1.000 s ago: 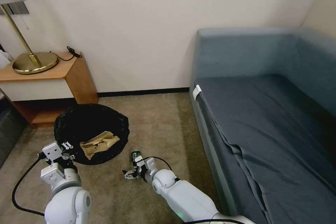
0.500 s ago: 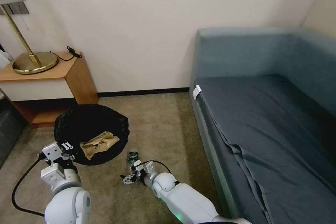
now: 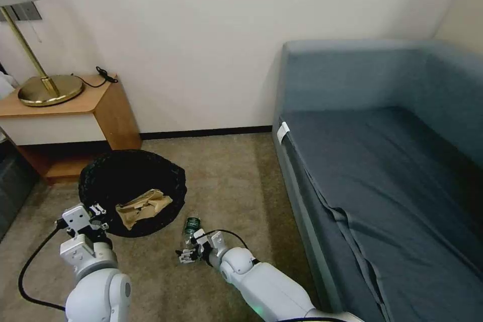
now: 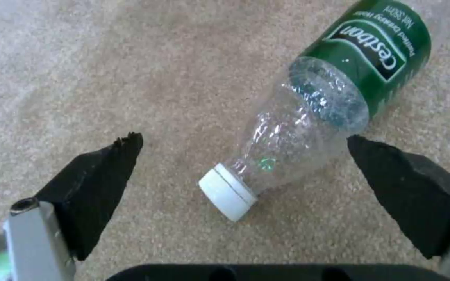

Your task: Pick up the trash bin, then pick up the garbage on the floor and place it into the trash bin.

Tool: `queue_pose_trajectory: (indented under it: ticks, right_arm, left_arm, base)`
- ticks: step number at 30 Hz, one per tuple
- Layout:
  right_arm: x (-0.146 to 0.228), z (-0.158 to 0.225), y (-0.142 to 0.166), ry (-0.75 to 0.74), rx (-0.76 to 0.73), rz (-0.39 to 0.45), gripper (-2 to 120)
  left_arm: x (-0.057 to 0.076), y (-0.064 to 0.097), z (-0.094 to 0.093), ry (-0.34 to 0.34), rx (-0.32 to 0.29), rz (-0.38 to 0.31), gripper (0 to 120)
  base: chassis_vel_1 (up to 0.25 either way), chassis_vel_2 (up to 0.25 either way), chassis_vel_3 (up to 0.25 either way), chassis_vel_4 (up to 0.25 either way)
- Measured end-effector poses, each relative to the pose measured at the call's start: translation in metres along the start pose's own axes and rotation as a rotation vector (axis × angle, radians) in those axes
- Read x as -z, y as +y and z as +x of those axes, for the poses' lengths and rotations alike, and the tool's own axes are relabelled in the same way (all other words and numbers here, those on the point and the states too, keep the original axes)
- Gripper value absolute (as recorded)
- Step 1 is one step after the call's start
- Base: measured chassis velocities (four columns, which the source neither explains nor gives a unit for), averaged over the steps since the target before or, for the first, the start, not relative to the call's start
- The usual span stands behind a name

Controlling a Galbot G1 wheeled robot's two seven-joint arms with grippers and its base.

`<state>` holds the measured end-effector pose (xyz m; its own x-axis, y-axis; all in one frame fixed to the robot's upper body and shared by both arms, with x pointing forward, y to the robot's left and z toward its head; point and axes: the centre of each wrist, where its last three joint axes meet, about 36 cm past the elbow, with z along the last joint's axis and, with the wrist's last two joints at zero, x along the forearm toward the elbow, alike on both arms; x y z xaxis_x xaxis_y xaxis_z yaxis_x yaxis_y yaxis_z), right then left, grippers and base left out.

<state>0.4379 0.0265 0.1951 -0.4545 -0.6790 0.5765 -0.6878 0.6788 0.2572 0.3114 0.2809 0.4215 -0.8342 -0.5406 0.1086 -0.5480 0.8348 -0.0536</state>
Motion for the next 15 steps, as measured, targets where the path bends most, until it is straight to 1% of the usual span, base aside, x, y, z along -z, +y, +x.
queue_pose_trajectory:
  ticks: [8,15]
  right_arm:
    - [0.0089,-0.0003,-0.0023,-0.014,-0.001,0.008,100]
    - [0.0043,-0.0008,-0.0024,-0.043,0.002,-0.003,100]
  left_arm:
    - [0.0001,-0.0003,-0.0004,-0.001,0.0,0.001,4]
    - [0.0009,-0.0006,-0.0006,-0.003,0.0,0.002,4]
  base:
    - [0.0,0.0,0.0,0.0]
    - [0.0,0.0,0.0,0.0]
